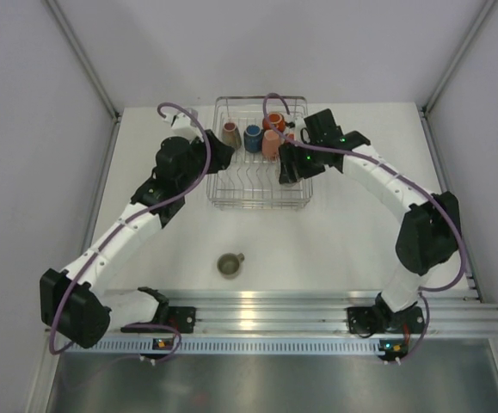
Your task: Load the cups into the dish rack
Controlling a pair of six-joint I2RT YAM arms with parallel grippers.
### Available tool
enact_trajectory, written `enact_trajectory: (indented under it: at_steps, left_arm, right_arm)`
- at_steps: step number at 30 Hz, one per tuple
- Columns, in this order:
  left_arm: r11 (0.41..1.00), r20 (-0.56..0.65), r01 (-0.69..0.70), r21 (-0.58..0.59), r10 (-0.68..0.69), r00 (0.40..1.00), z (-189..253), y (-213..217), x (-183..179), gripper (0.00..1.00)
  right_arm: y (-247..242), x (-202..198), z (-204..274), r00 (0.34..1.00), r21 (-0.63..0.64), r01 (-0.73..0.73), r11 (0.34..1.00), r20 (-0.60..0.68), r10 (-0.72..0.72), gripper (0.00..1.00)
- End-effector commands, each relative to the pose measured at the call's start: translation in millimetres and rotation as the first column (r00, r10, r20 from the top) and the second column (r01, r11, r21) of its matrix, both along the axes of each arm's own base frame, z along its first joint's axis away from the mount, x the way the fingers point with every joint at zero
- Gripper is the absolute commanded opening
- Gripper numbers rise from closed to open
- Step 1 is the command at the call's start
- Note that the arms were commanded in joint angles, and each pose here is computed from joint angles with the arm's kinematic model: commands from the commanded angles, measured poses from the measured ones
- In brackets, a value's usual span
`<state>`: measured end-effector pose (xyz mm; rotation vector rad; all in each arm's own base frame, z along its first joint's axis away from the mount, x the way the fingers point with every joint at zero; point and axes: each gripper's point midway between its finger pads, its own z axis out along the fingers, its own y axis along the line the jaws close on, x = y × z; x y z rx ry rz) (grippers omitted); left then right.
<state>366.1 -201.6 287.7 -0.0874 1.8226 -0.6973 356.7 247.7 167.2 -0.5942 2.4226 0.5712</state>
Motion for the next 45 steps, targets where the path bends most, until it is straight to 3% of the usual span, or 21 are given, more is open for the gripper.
enact_trajectory:
  at_steps: [1, 22, 45]
  left_arm:
    - [0.996, 0.039, -0.059, 0.067, 0.057, 0.998, 5, 19, -4, 0.49]
    - [0.994, 0.025, -0.069, 0.082, 0.067, 0.997, -6, 28, -8, 0.49]
    - [0.994, 0.033, -0.080, 0.078, 0.077, 0.996, -3, 39, -10, 0.50]
  right_arm:
    - [3, 6, 20, 0.999, -0.038, -0.010, 0.999, 0.049, 0.012, 0.00]
    - [17, 2, -50, 0.993, -0.216, -0.088, 0.972, -0.099, 0.068, 0.00]
    - [7, -7, -87, 0.983, -0.381, -0.112, 0.918, -0.175, 0.048, 0.00]
